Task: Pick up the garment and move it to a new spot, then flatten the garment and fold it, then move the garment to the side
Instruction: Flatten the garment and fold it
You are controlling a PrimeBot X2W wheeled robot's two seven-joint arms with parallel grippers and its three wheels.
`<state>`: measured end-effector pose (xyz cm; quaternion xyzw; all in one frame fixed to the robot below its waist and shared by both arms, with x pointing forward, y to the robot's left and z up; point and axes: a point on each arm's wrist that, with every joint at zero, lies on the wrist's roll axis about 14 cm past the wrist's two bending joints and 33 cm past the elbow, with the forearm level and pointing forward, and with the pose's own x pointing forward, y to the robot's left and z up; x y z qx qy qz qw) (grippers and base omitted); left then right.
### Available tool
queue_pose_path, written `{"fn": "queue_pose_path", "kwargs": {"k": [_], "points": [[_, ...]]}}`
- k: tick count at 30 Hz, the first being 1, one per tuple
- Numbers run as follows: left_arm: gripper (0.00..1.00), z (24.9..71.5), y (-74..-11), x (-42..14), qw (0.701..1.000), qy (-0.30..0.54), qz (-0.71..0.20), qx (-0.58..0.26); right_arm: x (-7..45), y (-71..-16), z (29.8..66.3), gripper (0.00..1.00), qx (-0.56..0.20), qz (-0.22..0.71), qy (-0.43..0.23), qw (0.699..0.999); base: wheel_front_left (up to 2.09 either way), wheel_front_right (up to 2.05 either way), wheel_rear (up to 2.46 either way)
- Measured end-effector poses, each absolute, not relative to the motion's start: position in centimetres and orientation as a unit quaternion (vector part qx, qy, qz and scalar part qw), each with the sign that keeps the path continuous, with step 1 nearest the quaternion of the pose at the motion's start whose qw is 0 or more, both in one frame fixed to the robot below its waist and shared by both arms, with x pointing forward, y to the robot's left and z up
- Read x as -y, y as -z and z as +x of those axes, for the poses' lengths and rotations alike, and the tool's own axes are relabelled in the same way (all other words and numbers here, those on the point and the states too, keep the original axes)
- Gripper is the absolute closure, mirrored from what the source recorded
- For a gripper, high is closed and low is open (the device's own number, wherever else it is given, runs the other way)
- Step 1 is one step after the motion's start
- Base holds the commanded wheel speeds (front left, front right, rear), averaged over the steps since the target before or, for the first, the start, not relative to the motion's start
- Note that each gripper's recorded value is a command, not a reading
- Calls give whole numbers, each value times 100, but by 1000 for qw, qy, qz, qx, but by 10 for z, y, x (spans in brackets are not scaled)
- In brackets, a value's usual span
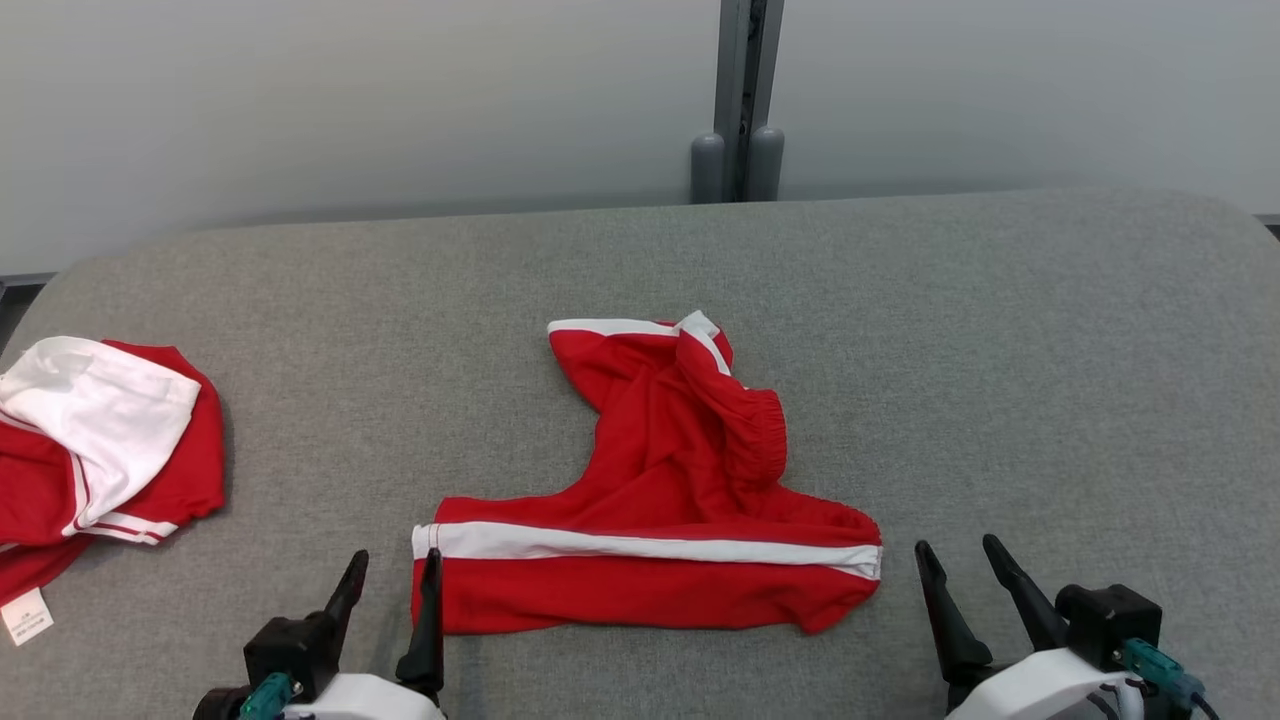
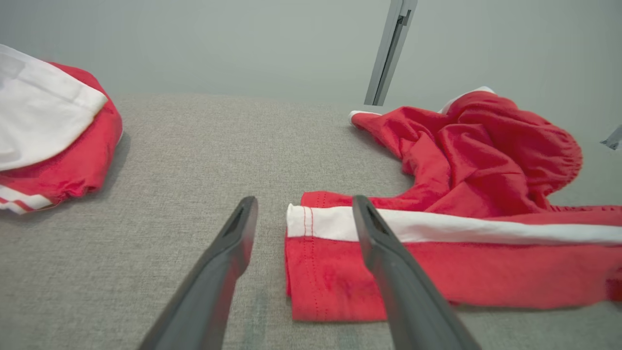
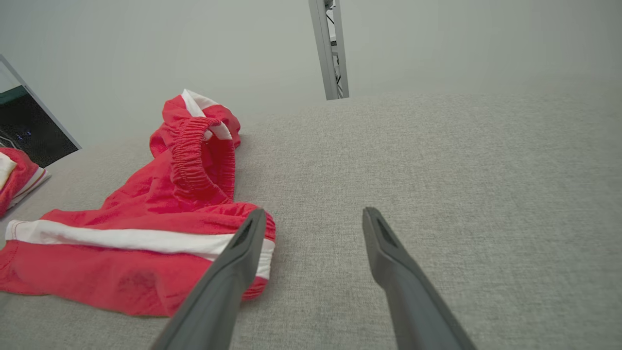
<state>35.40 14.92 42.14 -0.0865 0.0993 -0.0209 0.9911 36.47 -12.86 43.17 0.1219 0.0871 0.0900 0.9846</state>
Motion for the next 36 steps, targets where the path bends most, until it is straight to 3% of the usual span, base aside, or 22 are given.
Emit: {"fn": "queue_pose_path", "kwargs": {"k": [20,36], "points": [[0,382,-378,-135,969,40,-175,-168,121,-407,384,0,-124,129,-104,978,0,0,0],[0,392,-375,-132,966,44,-189,-170,124,-405,389,0,-125,129,-100,979,0,0,0]]}}
